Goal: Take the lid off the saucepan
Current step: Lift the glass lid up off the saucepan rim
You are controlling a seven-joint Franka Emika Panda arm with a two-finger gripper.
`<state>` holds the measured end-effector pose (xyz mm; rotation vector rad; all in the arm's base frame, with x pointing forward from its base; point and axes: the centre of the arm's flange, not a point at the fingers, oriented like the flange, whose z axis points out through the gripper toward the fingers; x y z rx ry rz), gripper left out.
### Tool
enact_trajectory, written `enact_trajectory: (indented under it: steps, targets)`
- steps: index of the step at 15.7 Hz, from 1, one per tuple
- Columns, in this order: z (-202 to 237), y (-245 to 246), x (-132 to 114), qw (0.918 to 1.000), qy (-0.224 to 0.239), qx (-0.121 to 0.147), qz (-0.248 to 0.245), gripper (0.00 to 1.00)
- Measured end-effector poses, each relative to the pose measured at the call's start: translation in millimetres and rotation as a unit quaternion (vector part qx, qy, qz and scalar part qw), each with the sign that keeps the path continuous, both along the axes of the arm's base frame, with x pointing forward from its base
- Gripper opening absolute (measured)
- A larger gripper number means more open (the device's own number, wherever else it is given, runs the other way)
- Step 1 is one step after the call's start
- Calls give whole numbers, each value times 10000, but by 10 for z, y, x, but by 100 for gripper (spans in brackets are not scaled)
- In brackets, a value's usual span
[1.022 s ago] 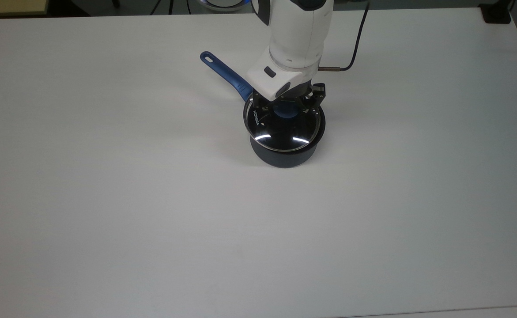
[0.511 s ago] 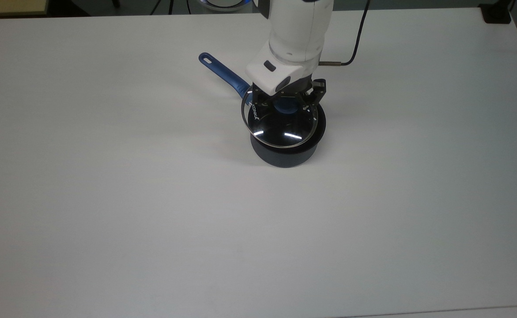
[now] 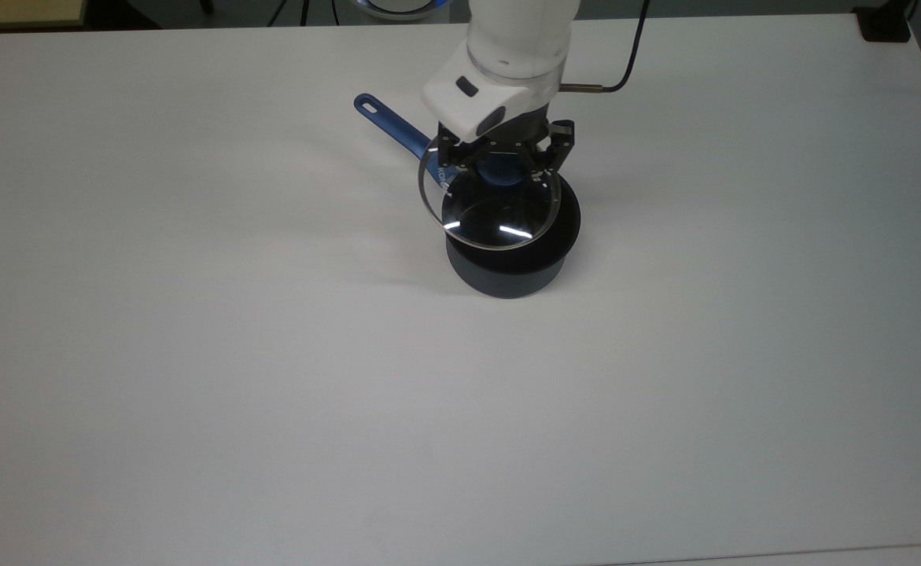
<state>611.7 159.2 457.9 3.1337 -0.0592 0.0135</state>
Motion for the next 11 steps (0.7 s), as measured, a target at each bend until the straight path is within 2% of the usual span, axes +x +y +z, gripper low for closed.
enact_trajectory:
  steps: [4, 8, 11]
  targets:
    - [57, -337, 71, 9996, -54, -23, -282, 55]
    - [78, -923, 158, 9976, -81, -100, -679, 55]
    - [86, -1354, 195, 9960, -104, -31, -886, 55]
